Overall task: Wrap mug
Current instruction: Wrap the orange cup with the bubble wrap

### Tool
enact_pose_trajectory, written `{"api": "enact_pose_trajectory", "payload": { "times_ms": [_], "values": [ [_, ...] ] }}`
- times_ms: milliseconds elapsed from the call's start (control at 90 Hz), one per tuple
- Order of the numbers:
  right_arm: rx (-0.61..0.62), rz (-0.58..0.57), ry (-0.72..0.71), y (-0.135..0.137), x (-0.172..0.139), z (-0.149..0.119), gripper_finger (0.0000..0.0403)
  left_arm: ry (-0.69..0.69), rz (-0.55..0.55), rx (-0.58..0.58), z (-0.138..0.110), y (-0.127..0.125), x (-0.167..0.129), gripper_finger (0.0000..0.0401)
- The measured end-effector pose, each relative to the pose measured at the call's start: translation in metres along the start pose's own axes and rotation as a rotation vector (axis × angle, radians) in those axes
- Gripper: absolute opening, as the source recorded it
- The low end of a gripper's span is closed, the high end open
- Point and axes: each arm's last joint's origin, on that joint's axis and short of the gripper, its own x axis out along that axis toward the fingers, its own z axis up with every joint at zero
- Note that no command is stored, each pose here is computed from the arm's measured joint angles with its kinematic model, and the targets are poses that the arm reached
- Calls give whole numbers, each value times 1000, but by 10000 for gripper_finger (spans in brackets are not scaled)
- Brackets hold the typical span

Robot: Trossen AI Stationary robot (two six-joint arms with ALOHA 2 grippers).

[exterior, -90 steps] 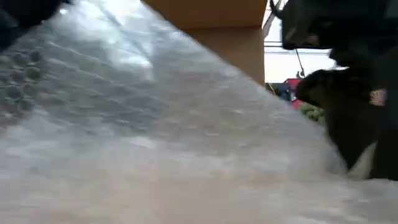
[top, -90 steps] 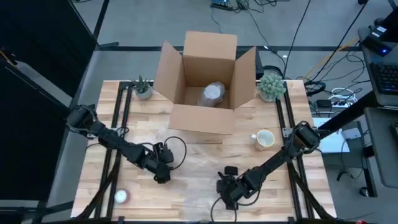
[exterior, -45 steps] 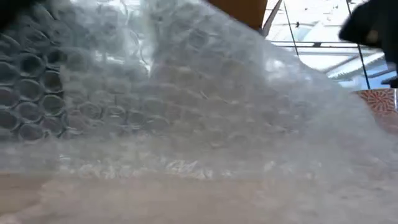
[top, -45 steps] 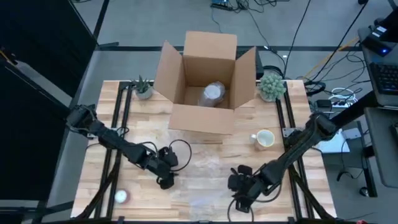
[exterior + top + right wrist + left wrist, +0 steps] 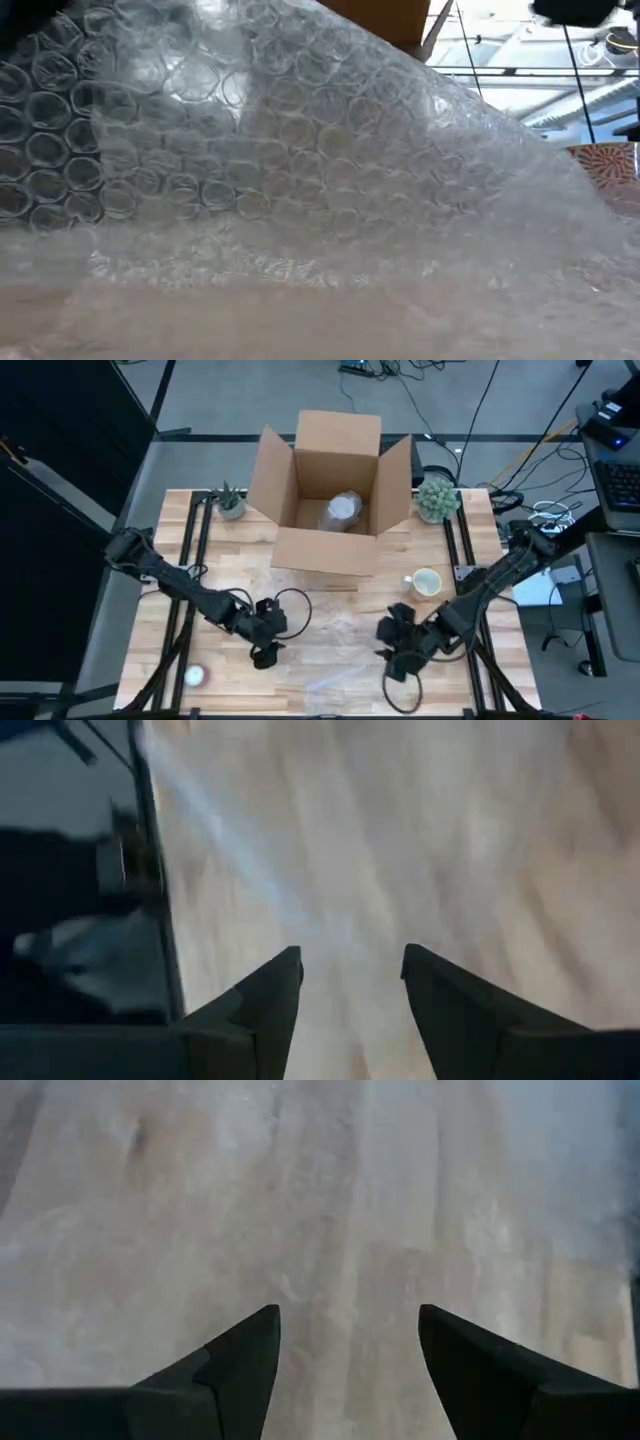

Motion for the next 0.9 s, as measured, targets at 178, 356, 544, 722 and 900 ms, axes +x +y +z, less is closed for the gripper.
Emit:
{"api": "enact_pose_trajectory", "payload": {
  "times_ms": [178,356,544,722,900],
  "values": [
    [60,-161,82,-8,-8,-26,164,1,13,18,-1,0,0,226],
    [135,-326,103,-24,-15,-31,167,-4,19,24,2,3,1,226],
    [274,-473,95,-51,-25,-16,206,-20,22,35,3,3,1,226],
    [376,-595,98,-81,-31,4,246,-30,22,41,4,3,1,226],
    [410,-630,241,-110,-10,10,253,-31,33,63,4,4,1,226]
  ]
}}
